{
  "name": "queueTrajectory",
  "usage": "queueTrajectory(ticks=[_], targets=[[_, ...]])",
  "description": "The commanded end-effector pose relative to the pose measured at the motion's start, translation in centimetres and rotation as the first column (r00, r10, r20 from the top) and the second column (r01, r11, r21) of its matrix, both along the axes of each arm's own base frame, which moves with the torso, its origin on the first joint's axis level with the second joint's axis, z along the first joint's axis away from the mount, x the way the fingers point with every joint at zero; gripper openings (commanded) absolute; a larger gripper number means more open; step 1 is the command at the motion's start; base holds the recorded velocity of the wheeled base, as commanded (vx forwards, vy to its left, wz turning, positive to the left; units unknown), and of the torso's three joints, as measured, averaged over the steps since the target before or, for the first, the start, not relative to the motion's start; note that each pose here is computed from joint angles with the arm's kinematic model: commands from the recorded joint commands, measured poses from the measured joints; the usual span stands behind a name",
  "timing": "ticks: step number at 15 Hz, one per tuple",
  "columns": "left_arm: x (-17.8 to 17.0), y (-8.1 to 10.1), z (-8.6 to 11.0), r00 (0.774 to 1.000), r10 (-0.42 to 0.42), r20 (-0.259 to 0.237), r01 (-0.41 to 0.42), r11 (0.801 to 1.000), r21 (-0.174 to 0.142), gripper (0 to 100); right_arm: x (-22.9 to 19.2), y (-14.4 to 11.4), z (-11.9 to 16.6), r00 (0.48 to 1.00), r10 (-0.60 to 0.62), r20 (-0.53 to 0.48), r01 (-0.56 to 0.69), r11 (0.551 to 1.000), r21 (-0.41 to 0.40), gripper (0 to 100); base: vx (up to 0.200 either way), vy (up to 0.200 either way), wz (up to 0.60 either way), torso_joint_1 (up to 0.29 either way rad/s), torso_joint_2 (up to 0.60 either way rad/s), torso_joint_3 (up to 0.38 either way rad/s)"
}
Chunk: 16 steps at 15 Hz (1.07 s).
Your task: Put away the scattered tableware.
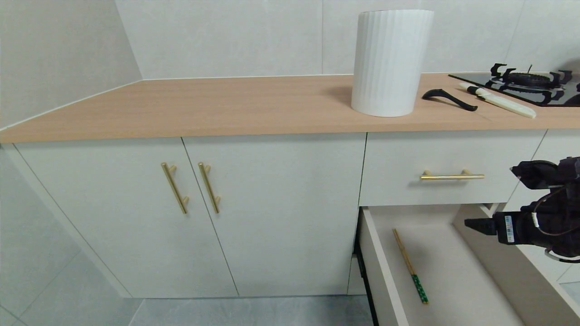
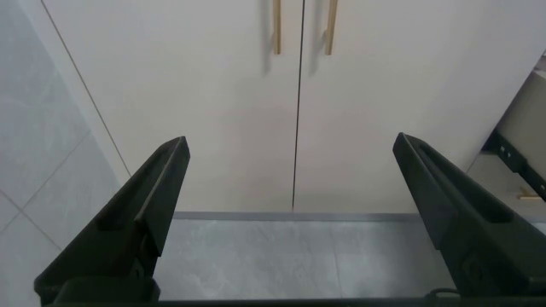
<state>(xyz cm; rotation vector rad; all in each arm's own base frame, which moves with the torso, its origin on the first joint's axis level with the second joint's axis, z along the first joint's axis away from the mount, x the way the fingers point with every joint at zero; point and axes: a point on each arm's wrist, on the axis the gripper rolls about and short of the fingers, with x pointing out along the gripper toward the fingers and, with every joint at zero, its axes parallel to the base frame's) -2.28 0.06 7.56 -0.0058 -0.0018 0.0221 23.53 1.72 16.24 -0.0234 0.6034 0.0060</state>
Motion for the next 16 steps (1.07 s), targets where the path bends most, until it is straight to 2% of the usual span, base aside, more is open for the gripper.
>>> queueTrajectory(ticks=[1, 3, 7, 16], targets=[[0.0, 0.0, 0.0, 1.000, 0.001, 0.000, -0.001, 1.000, 0.000, 100, -0.8, -0.1, 1.1, 0.999, 0.004, 0.048, -0.004, 1.000, -0.003, 100, 0.000, 0.000, 0.00, 0.000, 0.00, 0.000], [0.0, 0.0, 0.0, 1.000, 0.001, 0.000, -0.001, 1.000, 0.000, 100, -1.4, -0.2, 1.8, 0.997, 0.003, 0.081, -0.003, 1.000, -0.001, 100, 0.000, 0.000, 0.00, 0.000, 0.00, 0.000], [0.0, 0.0, 0.0, 1.000, 0.001, 0.000, -0.001, 1.000, 0.000, 100, -2.2, -0.3, 2.6, 0.993, 0.005, 0.116, -0.004, 1.000, -0.001, 100, 0.000, 0.000, 0.00, 0.034, -0.21, -0.301], [0.0, 0.0, 0.0, 1.000, 0.001, 0.000, -0.001, 1.000, 0.000, 100, -2.9, -0.3, 2.7, 0.992, 0.027, 0.127, -0.024, 0.999, -0.031, 100, 0.000, 0.000, 0.00, 0.114, -0.50, -0.333]])
